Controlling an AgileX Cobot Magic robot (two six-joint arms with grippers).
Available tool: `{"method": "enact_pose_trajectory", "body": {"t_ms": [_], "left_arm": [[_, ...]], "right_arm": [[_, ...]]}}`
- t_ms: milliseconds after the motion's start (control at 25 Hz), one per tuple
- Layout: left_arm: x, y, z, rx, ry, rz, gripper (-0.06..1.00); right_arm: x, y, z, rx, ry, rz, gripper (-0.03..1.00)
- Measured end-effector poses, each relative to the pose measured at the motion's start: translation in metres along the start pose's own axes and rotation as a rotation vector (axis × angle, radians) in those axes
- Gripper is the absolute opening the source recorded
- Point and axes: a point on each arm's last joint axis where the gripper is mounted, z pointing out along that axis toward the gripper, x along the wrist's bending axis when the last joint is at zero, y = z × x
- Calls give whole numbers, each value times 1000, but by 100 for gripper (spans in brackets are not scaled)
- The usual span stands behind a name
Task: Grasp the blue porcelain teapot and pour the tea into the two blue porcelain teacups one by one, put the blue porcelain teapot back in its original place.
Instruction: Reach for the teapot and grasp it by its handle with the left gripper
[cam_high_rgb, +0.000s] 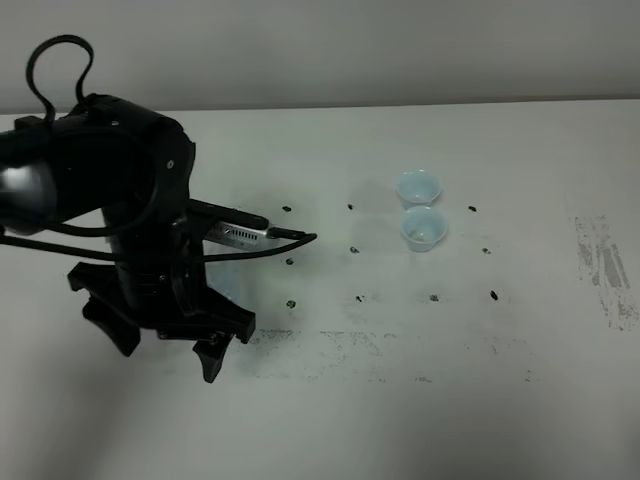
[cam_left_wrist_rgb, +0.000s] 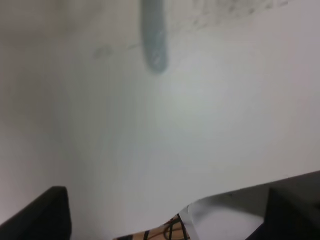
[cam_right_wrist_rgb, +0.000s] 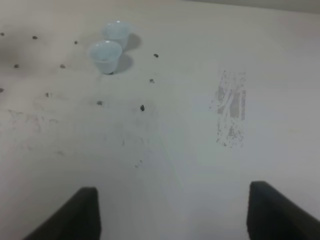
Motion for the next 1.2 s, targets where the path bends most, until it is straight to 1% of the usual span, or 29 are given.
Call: {"method": "enact_pose_trajectory", "body": {"t_ms": [80, 160, 240, 320, 400, 520, 600, 760, 880, 960, 1080, 1200], "left_arm": [[0, 7, 0, -5, -4, 24, 75], [7, 10, -1, -7, -24, 16, 75], [21, 12, -2, -8, -57, -20, 75], [40, 14, -4, -10, -116, -75, 75], [53, 15, -5, -15, -171, -125, 75], [56, 15, -5, -17, -208, -134, 75], [51, 15, -5, -16, -207, -113, 75], [40, 15, -3, -9, -168, -65, 75], [34, 21, 4, 14, -155, -44, 75], [31, 29, 10, 26, -138, -31, 75], [31, 44, 9, 4, -101, -12, 75], [32, 53, 8, -11, -86, -7, 75]], "right_arm": [[0, 0, 0, 0, 0, 0, 59], [0, 0, 0, 0, 0, 0, 59], [0, 0, 0, 0, 0, 0, 59], [0, 0, 0, 0, 0, 0, 59], [0, 0, 0, 0, 0, 0, 59], [0, 0, 0, 0, 0, 0, 59], [0, 0, 0, 0, 0, 0, 59], [0, 0, 0, 0, 0, 0, 59], [0, 0, 0, 0, 0, 0, 59], [0, 0, 0, 0, 0, 0, 59], [0, 0, 0, 0, 0, 0, 59], [0, 0, 0, 0, 0, 0, 59]]}}
